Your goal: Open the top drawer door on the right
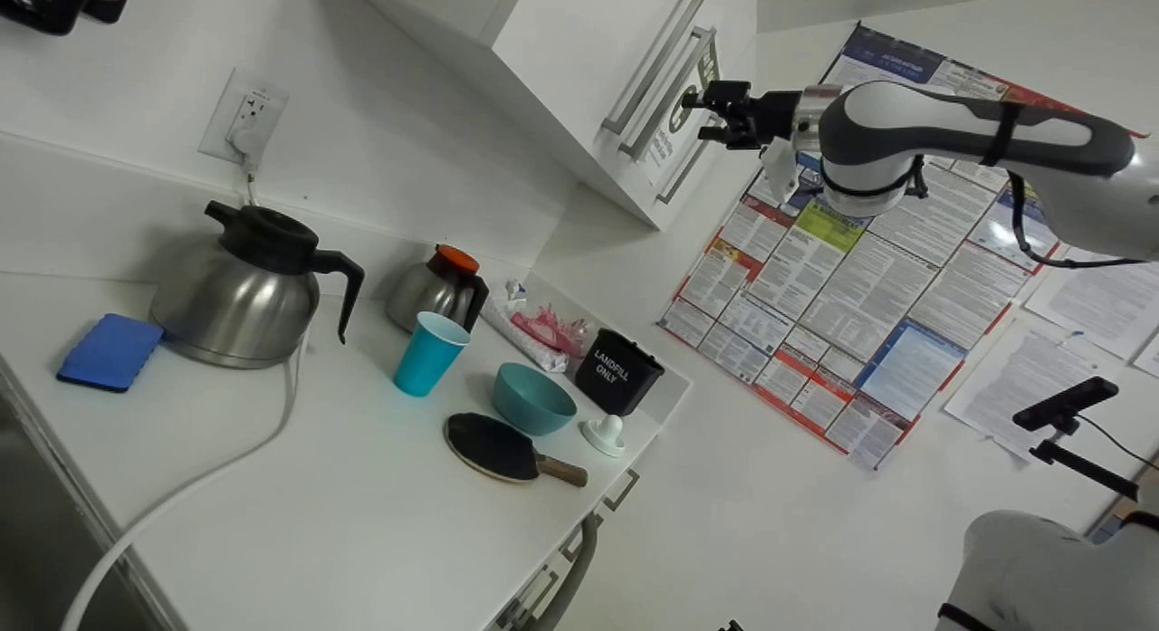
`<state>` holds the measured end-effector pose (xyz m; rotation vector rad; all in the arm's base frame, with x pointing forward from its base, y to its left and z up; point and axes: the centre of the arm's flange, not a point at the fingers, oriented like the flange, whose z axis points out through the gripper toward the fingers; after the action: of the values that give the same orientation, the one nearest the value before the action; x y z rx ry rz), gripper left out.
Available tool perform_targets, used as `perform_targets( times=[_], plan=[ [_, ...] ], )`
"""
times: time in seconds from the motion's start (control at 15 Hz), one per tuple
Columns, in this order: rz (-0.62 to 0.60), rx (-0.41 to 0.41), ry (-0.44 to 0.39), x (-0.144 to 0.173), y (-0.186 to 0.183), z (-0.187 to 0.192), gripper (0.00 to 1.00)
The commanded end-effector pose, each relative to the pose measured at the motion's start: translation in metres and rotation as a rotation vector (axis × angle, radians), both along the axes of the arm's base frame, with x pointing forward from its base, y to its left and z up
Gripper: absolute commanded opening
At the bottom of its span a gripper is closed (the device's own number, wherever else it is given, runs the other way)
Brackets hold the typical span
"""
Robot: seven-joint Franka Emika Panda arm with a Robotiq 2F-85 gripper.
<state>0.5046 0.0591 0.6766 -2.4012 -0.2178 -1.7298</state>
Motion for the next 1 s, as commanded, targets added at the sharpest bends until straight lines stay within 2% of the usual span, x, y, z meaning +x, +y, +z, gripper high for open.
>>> perform_targets(
  times=[0.0, 0.47, 0.93],
  plan=[
    [0.029, 0.021, -0.045, 0.032, -0.010, 0.010, 1.00],
    [0.046, 0.010, -0.063, 0.041, -0.022, 0.016, 1.00],
    [0.084, 0.003, -0.048, 0.054, -0.009, 0.002, 1.00]
  ],
)
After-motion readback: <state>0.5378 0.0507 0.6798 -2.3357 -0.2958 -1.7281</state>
